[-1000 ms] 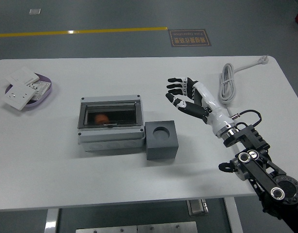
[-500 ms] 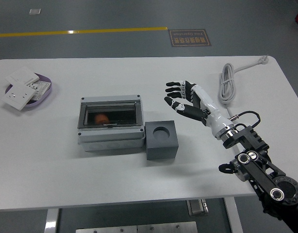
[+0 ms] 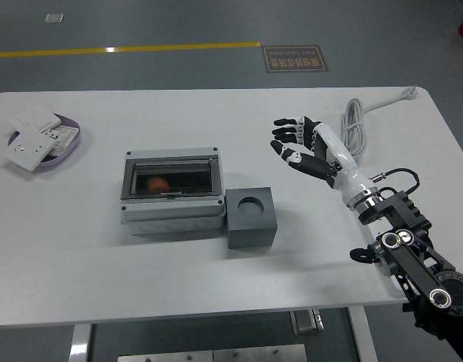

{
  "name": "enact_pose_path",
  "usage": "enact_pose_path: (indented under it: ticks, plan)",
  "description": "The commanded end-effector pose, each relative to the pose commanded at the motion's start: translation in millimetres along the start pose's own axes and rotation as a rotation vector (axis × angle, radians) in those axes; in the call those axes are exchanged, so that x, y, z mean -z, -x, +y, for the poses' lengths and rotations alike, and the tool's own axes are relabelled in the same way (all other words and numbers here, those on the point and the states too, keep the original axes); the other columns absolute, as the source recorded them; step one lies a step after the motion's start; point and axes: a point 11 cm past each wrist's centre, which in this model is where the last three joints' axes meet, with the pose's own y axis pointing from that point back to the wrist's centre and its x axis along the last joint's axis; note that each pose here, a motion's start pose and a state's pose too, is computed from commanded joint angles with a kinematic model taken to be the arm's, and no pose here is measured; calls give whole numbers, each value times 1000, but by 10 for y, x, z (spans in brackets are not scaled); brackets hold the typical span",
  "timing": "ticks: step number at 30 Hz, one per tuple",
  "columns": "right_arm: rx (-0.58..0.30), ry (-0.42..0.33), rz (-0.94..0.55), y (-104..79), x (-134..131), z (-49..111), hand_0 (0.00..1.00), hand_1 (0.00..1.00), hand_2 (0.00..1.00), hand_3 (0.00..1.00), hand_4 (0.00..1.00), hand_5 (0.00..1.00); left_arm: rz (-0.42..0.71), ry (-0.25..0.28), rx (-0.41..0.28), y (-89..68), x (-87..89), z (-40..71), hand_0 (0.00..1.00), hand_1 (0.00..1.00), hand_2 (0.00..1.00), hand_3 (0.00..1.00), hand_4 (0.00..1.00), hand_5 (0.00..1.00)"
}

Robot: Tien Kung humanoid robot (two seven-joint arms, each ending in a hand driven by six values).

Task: Pick up the cylinder from the cube,place it in the box,flap close box

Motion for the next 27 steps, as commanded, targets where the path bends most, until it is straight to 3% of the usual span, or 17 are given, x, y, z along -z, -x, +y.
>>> enact_pose_path:
  ticks: [27]
  plan:
    - [-7,24,27,-42,-80,69,728,681,651,647,756,267,2,2,3,36,-34,0,613,593,600,586,657,209]
